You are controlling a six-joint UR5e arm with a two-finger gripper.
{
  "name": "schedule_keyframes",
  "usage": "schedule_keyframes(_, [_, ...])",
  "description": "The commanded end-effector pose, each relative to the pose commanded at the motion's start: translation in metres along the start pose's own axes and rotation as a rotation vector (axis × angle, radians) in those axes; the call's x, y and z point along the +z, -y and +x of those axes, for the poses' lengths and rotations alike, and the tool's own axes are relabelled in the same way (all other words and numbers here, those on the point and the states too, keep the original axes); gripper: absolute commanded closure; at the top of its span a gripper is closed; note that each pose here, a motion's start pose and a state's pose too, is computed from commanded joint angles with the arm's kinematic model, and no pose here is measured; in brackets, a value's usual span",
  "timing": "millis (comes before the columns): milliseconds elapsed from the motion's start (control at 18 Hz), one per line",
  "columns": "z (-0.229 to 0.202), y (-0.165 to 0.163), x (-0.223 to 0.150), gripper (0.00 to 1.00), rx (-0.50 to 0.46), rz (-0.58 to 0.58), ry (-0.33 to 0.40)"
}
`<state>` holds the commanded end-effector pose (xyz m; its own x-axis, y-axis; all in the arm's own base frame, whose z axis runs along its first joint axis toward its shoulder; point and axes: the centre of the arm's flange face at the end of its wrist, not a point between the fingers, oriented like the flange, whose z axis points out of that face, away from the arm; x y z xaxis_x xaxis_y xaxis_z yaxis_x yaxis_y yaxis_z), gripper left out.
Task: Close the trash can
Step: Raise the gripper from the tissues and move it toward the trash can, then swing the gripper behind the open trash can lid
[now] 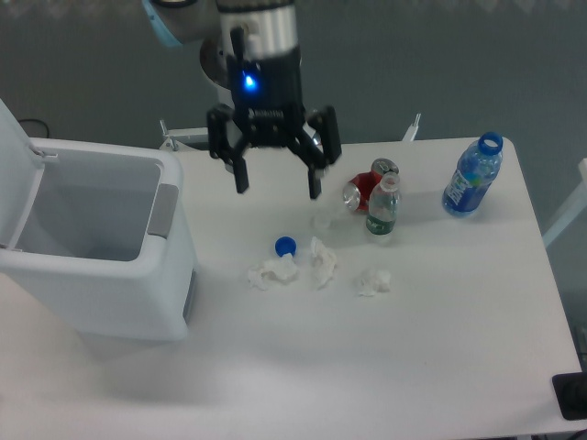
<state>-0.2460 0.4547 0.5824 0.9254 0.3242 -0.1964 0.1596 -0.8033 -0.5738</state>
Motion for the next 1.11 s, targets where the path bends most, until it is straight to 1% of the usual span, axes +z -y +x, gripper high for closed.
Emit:
schedule_keyframes(222, [0.016, 0.004, -0.024, 0.0, -0.046, 0.043, -0.012])
schedule_keyframes(389, [0.034, 0.008, -0.034, 0.0, -0.069, 0.066, -0.037])
schedule_keyframes(500, [0.053, 0.006, -0.035, 0.0, -0.049, 0.065, -0.06])
schedule_keyframes(778, [0.081, 0.01, -0.044, 0.0, -0.006, 0.085, -0.104])
schedule_keyframes(944, [0.105, 0.005, -0.052, 0.0, 0.02, 0.111, -0.188])
schedule_keyframes(1111, [0.107, 0.004, -0.062, 0.0, 0.024, 0.132, -0.193])
